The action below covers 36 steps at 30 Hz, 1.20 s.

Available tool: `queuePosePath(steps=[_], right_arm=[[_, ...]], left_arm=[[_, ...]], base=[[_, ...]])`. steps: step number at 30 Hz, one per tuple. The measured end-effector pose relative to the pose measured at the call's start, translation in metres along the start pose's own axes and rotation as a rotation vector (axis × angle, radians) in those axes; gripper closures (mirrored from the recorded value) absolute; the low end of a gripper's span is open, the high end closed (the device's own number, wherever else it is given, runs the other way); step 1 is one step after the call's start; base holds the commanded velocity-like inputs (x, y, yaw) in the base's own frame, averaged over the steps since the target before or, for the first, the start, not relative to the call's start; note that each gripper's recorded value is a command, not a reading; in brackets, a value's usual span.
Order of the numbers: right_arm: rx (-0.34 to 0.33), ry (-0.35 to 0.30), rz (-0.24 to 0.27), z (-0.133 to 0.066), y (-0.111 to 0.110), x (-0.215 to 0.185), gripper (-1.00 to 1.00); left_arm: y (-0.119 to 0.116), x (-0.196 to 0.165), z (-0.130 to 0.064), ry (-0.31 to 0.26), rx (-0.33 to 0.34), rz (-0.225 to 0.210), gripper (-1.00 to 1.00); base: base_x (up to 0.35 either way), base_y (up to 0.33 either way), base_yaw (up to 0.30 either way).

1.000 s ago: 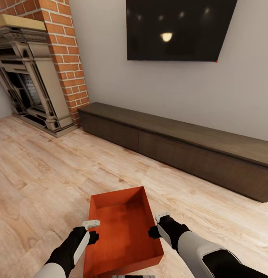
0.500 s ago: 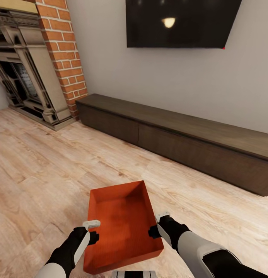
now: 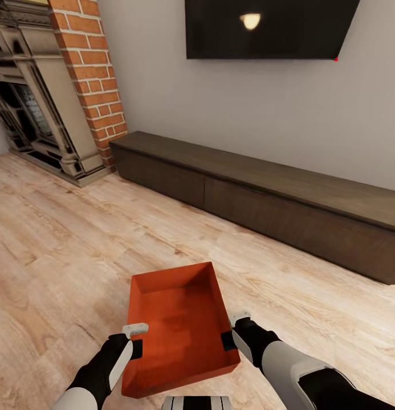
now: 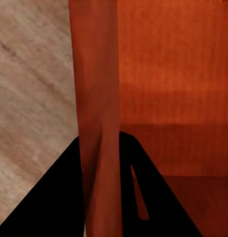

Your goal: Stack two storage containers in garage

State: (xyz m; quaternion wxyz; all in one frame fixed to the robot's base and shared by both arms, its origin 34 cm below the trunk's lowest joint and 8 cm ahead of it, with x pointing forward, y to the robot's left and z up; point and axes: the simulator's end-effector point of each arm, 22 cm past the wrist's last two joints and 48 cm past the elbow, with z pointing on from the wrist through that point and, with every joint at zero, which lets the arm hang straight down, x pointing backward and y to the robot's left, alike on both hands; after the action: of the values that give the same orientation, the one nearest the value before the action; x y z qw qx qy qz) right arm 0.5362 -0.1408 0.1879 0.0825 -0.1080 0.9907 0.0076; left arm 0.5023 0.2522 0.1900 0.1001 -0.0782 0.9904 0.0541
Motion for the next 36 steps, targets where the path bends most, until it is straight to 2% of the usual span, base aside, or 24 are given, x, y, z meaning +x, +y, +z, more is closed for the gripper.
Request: queuePosePath(steps=[11,36], right_arm=[[0.003,-0.028,-0.004,0.000,-0.001,-0.006,1.00],[0.028,-0.129,-0.010,-0.046,-0.008,-0.044,1.00]], left_arm=[[0.000,0.000,0.000,-0.001,-0.005,0.009,1.00],[-0.001,-0.039,-0.041,-0.102,0.006,0.005,1.00]], base=[[0.000,0.000,0.000],[0.000,0.000,0.000]])
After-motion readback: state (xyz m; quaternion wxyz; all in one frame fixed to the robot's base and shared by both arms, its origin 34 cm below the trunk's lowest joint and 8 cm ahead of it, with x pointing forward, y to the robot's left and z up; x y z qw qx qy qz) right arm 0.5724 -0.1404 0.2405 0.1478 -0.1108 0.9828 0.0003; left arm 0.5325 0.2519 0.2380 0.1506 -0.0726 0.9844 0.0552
